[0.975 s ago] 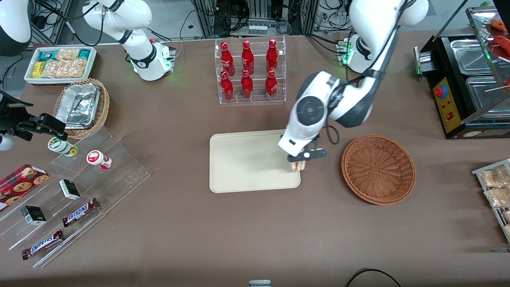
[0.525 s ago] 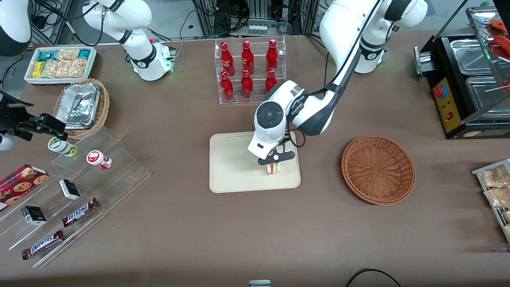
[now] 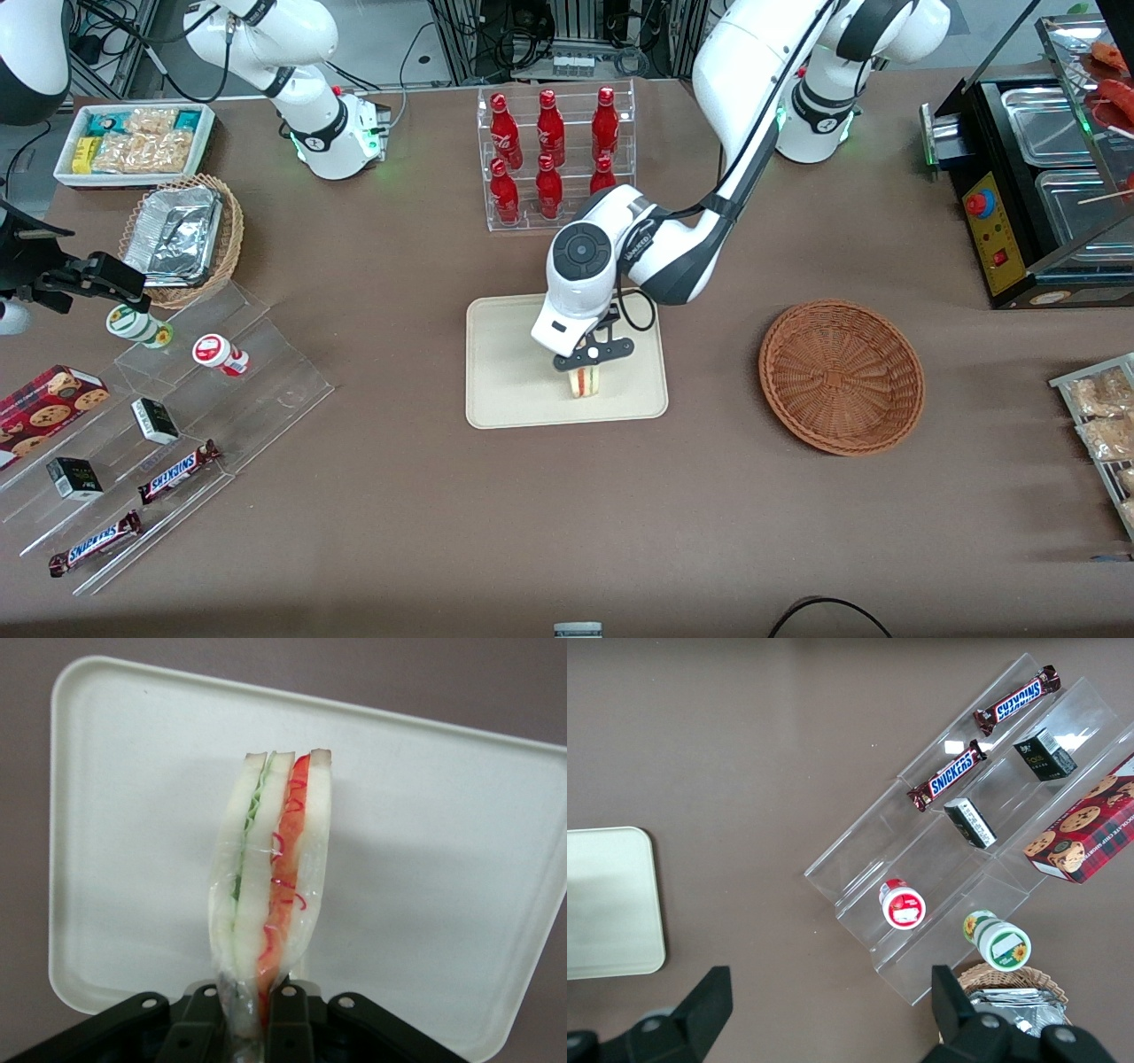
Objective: Place sandwich from basket to tray
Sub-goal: 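Lower the sandwich onto the tray with the left gripper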
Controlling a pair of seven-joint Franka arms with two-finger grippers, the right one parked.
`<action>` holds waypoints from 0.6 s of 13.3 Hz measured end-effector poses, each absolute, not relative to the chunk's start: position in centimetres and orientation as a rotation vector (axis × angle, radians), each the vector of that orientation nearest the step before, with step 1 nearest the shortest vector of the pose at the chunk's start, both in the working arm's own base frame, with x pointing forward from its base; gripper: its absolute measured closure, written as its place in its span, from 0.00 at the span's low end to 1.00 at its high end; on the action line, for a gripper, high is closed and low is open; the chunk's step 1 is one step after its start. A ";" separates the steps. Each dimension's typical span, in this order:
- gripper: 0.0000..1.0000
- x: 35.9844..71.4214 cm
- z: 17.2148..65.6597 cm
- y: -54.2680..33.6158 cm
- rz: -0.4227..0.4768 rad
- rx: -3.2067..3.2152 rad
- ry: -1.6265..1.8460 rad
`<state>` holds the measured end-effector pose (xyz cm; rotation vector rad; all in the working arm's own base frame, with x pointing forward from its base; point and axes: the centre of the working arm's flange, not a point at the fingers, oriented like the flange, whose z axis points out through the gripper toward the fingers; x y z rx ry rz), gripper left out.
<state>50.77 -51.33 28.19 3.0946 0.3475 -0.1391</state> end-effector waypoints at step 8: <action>0.85 49.4 24.5 -53.0 -0.180 3.127 0.331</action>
